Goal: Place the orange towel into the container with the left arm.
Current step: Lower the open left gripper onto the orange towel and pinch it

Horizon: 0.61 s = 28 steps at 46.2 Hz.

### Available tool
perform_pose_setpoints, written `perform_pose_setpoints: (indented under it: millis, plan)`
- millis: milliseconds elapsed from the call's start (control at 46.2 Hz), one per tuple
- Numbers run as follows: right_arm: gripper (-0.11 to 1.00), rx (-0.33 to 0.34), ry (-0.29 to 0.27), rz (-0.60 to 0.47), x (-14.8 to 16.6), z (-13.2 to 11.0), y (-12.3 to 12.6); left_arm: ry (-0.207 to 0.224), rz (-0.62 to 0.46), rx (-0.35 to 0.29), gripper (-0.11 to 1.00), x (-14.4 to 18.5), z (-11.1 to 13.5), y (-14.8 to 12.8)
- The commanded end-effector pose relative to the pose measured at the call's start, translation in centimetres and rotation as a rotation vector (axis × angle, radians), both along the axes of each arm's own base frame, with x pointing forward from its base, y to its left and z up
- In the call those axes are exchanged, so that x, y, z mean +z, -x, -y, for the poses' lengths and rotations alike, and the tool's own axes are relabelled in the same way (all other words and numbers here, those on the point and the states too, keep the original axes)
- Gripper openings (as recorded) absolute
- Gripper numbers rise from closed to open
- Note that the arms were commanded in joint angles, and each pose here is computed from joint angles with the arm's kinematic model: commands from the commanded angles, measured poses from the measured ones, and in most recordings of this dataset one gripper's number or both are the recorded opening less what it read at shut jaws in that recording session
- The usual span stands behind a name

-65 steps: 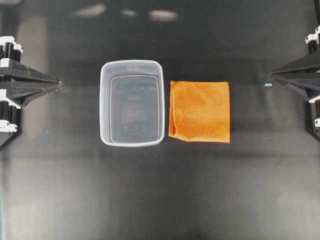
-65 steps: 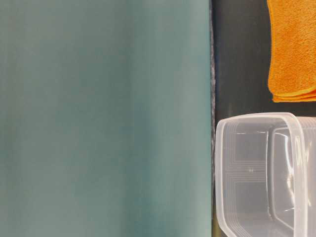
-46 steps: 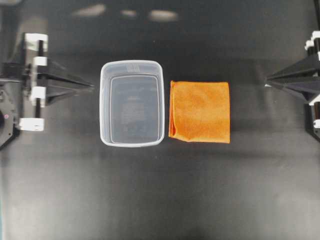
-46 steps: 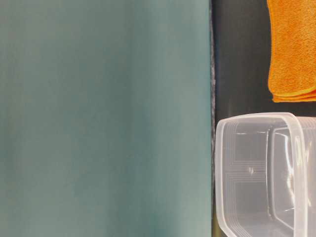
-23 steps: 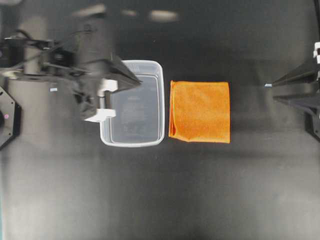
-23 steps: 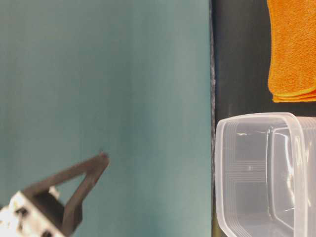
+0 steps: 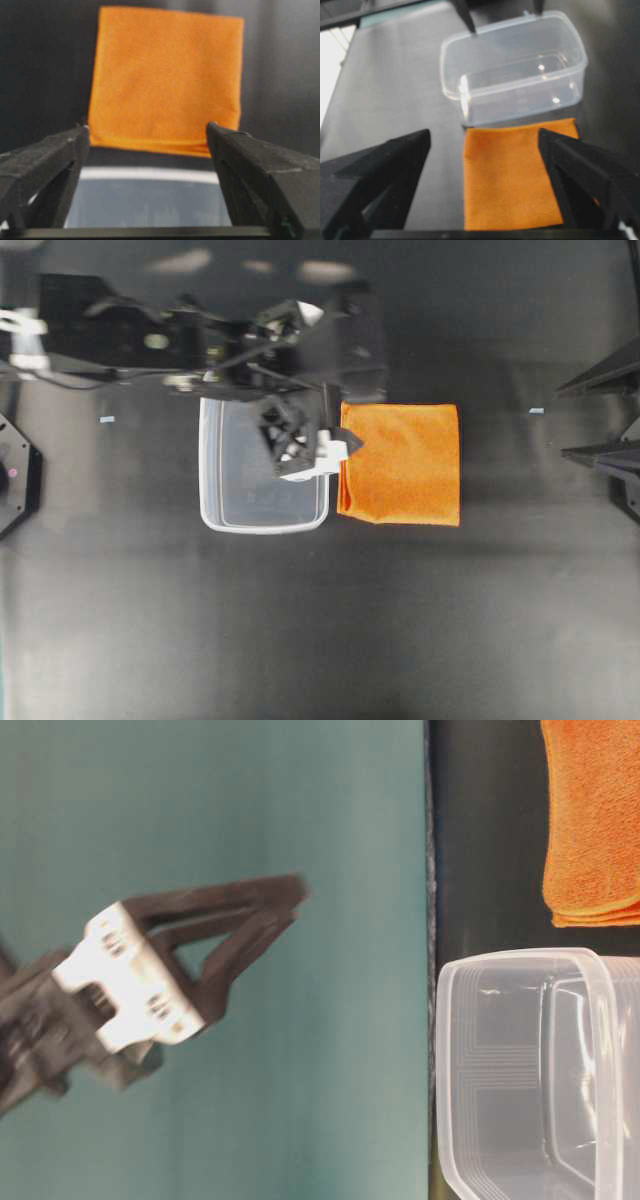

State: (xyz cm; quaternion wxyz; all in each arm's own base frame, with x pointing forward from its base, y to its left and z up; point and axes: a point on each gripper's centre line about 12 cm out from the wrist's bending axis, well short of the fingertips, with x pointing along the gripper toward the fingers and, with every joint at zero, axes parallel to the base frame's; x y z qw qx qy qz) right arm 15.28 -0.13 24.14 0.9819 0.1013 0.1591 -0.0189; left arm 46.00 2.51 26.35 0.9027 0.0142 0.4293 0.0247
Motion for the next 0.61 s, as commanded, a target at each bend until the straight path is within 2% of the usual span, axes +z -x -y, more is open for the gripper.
perform_pose_setpoints:
  millis: [0, 108, 260, 411, 584]
  plan:
    - [0.82, -0.002, -0.004, 0.008, 0.1, 0.0, -0.1, -0.036, -0.006, -0.046, 0.89, 0.1, 0.2, -1.8]
    - [0.82, -0.004, -0.007, 0.008, 0.1, 0.0, -0.1, -0.066, -0.038, -0.088, 0.89, -1.2, 0.2, -3.9]
    - [0.82, -0.005, -0.012, 0.015, 0.2, 0.0, 0.0, -0.076, -0.054, -0.105, 0.89, -2.7, 0.3, -6.5]
    - [0.82, -0.005, -0.008, 0.023, 0.3, 0.0, -0.1, -0.065, -0.099, -0.095, 0.89, -5.3, 0.2, -7.8]
    - [0.82, -0.005, -0.008, 0.035, 0.5, 0.0, -0.1, -0.055, -0.203, -0.102, 0.89, -9.2, 0.5, -8.4]
